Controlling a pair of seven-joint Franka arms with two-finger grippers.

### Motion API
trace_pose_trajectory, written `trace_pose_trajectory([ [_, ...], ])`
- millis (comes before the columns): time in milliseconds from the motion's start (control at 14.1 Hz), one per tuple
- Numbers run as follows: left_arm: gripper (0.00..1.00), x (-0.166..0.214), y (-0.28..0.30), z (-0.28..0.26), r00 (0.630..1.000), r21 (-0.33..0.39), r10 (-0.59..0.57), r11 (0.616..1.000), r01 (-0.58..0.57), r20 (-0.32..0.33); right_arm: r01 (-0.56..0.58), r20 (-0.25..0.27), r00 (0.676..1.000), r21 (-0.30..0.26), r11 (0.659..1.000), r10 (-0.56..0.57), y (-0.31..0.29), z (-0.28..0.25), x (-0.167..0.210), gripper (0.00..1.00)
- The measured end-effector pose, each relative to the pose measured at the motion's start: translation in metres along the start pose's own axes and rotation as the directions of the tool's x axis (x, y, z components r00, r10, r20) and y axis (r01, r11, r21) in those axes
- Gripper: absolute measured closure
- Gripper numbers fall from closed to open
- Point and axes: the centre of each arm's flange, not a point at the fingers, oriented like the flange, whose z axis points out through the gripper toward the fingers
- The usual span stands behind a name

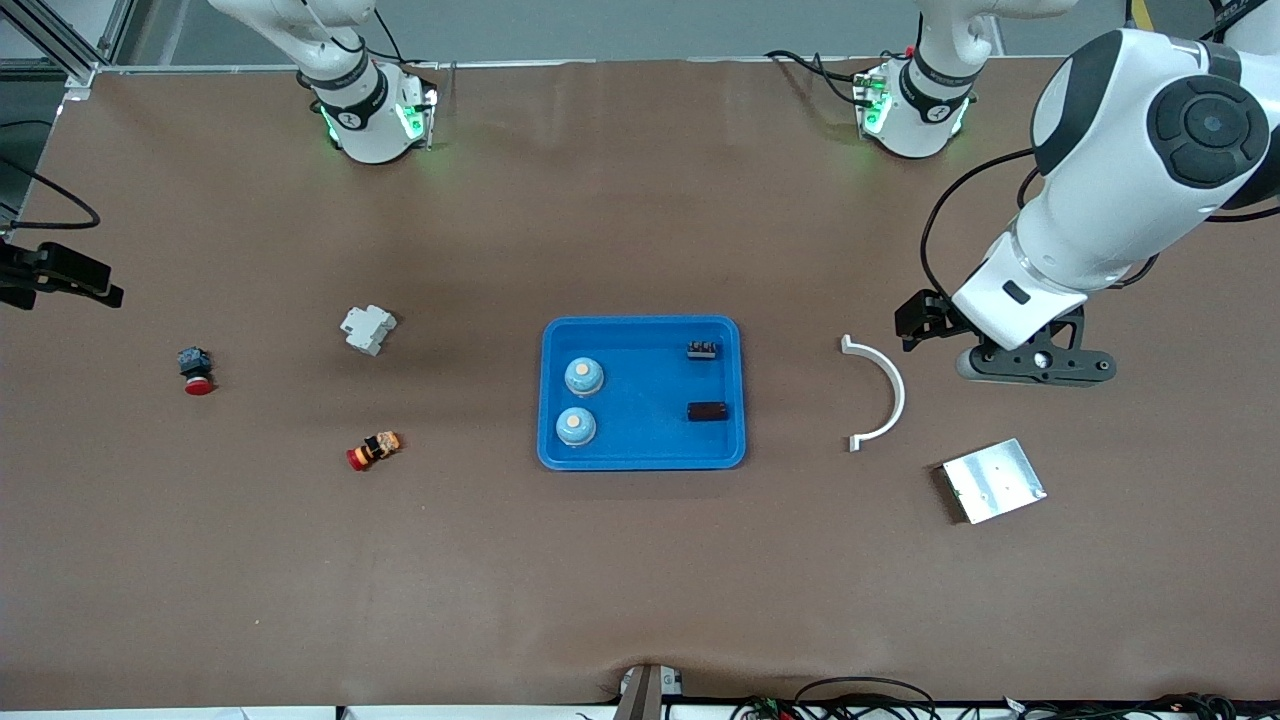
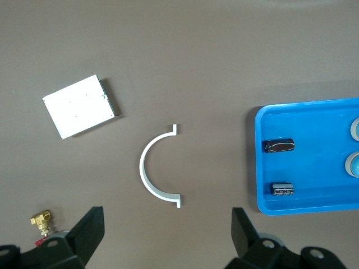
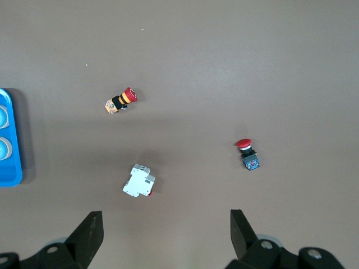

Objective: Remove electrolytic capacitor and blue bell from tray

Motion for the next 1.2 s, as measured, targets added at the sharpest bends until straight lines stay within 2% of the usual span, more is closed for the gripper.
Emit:
trace_pose_trajectory([
  [636,0.00,0.001,0.000,-0.003,1.000,-0.001,-0.008,1.000,0.008,-0.005,0.000,0.000,1.000,0.000,1.000,0.000,0.000,0.000,0.000,0.00],
  [848,0.00,-0.001,0.005,-0.001,0.990,-0.003,-0.143,0.990,0.143,-0.001,0.001,0.000,1.000,0.002,1.000,-0.001,-0.001,0.000,0.000,0.00],
  [1061,0.00,-0.009,0.026,0.009,0.964,0.002,-0.264,0.964,0.264,0.023,0.007,-0.005,1.000,0.056,0.998,-0.006,-0.008,0.003,0.002,0.00],
  [1202,0.00,-0.016,0.037,0.022,0.928,0.019,-0.369,0.930,0.368,0.047,0.009,-0.017,1.000,0.077,0.997,-0.007,-0.011,0.009,0.008,0.00],
])
